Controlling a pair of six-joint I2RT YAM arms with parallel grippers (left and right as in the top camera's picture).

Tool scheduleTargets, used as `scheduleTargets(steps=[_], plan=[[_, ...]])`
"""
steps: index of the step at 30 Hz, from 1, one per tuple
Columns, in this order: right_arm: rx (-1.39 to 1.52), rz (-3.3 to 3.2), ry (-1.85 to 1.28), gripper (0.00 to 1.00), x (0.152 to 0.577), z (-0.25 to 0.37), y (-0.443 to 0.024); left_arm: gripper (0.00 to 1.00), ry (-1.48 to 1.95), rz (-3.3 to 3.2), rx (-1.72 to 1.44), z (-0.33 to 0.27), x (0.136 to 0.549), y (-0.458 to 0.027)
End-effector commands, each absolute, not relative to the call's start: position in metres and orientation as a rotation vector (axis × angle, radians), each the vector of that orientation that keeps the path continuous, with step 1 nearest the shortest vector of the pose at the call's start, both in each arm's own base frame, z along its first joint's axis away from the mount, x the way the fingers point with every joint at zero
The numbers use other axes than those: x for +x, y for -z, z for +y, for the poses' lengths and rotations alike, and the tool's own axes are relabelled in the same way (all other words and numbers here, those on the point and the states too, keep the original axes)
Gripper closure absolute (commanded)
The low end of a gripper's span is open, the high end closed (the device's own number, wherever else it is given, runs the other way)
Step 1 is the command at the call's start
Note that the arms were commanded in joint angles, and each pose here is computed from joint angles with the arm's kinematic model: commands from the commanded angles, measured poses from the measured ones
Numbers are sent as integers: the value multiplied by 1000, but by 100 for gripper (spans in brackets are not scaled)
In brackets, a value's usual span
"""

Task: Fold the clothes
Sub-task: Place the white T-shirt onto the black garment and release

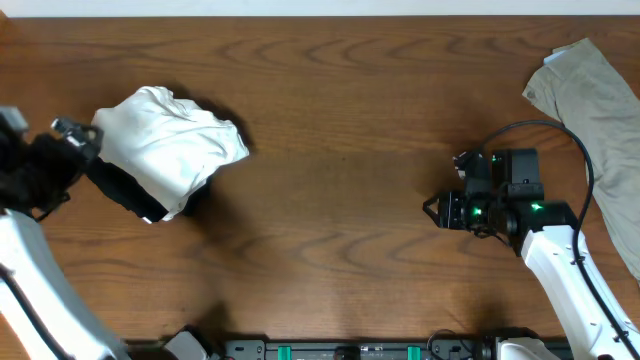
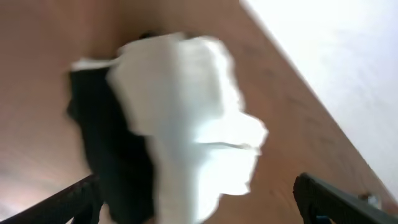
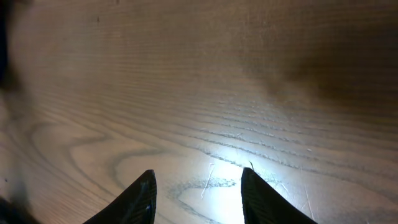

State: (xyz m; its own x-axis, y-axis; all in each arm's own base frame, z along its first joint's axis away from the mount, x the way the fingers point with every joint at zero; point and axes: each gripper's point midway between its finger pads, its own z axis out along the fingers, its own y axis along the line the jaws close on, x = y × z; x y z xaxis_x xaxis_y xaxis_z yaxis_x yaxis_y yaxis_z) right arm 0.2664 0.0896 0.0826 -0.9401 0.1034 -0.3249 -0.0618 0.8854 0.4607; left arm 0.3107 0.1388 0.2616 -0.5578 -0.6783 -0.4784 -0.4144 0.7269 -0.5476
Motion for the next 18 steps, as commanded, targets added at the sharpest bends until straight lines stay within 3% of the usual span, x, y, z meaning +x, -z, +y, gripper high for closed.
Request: scheduleTargets(steps=[1, 3, 5, 10, 14, 18], plan=[[13, 2694, -674, 58, 272, 92, -86, 32, 469, 2280, -524, 104, 324, -275], [32, 2691, -679, 57, 273, 92, -86, 69, 382, 2342, -446, 97, 333, -263], [52, 2692, -682, 57, 273, 92, -86, 92, 308, 2406, -394, 93, 344, -247], [72, 2695, -687, 59, 273, 92, -86, 94, 169, 2602, -309, 98, 368, -183], [94, 2704, -692, 59, 272, 92, -86, 94, -100, 2723, -666, 151, 359, -125], [103, 2705, -694, 62, 272, 92, -86, 94, -113, 2809, -805, 173, 353, -75]])
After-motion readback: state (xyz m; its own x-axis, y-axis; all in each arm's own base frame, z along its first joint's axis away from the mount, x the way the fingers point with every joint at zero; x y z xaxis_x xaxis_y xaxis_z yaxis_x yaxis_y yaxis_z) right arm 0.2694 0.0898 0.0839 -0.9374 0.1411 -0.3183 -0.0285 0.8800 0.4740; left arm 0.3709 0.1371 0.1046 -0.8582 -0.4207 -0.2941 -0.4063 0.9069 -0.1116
